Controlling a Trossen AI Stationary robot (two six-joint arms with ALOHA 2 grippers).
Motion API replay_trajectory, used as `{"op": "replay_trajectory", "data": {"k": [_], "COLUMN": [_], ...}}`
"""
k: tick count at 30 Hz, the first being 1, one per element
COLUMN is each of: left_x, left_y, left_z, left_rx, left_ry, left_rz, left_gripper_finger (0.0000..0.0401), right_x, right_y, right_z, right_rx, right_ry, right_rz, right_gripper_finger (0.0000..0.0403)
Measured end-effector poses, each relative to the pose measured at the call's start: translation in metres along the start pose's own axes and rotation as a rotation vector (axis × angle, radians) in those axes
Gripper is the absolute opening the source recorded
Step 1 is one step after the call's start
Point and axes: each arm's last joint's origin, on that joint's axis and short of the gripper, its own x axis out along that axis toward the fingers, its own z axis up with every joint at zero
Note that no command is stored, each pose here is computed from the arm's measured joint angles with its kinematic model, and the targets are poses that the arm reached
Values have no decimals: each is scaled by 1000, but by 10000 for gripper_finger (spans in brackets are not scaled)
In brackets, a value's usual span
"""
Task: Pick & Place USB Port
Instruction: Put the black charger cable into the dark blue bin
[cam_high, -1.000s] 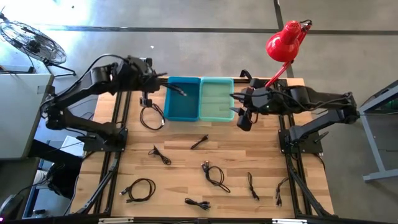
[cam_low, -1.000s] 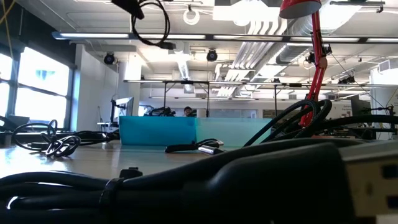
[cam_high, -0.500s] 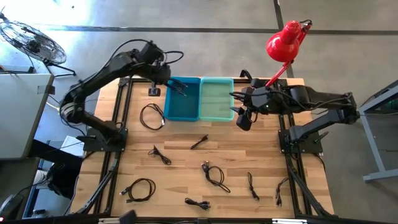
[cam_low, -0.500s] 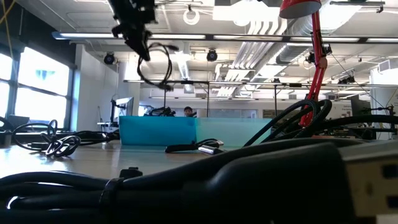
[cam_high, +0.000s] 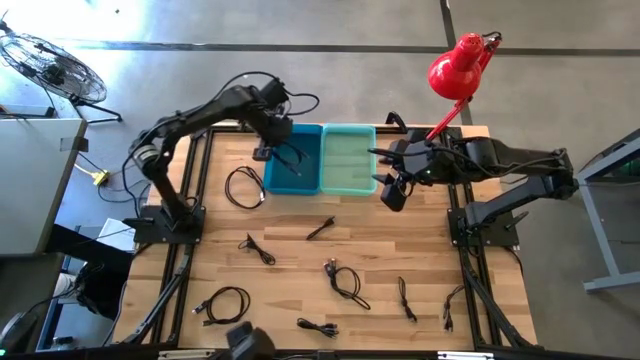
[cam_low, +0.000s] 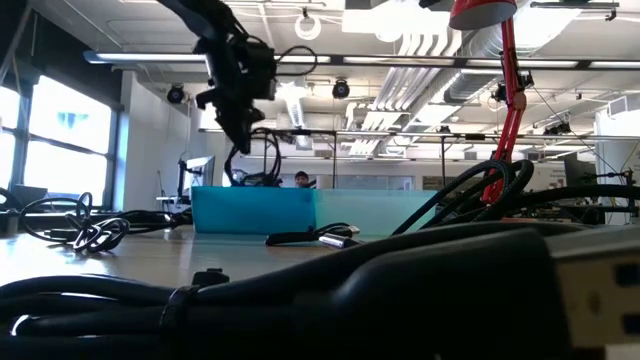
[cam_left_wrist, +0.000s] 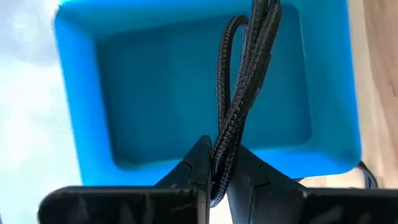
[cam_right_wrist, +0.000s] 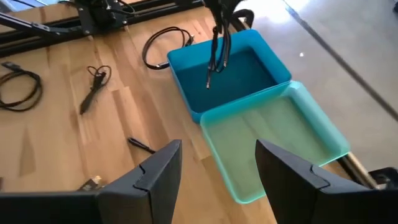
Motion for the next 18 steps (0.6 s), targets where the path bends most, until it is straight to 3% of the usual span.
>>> {"op": "replay_trajectory", "data": {"k": [8,18], "left_x": [27,30], "left_y": [7,9], "left_z": [0,0], "left_rx": [-14,-48], "left_ry": [34,72], "left_rz": [-51,-11], "left_gripper_finger": [22,169], "right_x": [0,0], "right_y": [0,0], "right_z": [0,0], "right_rx": [25,28], "right_ry": [1,2], "right_rz": [4,5], "right_gripper_finger": [197,197]}}
